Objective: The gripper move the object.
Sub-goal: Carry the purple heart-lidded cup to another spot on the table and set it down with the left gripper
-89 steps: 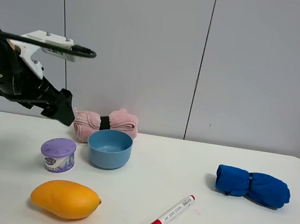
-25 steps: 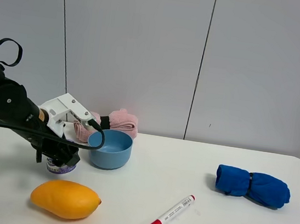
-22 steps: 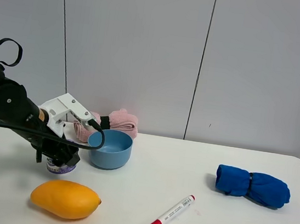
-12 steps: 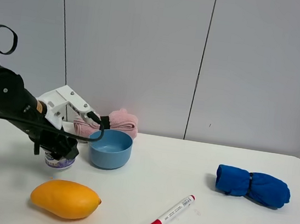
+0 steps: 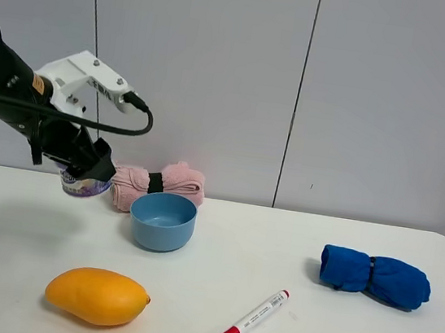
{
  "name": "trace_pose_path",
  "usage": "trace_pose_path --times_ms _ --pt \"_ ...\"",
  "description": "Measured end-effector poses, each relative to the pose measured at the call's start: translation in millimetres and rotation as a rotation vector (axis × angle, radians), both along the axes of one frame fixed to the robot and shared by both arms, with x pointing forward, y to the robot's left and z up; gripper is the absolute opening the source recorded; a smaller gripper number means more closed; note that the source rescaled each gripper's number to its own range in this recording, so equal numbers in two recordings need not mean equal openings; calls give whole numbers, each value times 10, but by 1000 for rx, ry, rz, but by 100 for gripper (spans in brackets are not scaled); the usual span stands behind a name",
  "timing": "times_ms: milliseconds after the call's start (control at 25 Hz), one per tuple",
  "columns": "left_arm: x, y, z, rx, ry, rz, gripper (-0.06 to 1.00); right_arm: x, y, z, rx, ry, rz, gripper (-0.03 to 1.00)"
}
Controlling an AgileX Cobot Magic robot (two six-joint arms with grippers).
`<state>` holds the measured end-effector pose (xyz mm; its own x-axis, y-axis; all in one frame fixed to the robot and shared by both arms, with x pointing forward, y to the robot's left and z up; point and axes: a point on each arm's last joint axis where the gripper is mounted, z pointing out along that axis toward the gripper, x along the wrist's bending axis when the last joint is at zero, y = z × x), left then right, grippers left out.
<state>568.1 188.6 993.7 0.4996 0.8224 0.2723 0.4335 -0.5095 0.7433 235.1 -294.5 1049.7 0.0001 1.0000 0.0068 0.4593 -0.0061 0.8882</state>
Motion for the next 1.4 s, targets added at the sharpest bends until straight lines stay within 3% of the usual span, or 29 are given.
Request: trace_pose_path --times_ms 200,360,800,1120,1400 --pt "-179 -200 277 -83 -46 -29 0 0 0 0 0 0 0 100" --pt "-309 -415 338 -175 -7 -35 0 0 0 0 0 0 0 100" --pt "-342 -1052 617 -196 26 -170 0 0 0 0 0 0 0 100" --pt "-17 -1478 429 -177 58 -202 0 0 0 0 0 0 0 100" --pt "262 -1702 -28 -125 102 -212 0 0 0 0 0 0 0 100"
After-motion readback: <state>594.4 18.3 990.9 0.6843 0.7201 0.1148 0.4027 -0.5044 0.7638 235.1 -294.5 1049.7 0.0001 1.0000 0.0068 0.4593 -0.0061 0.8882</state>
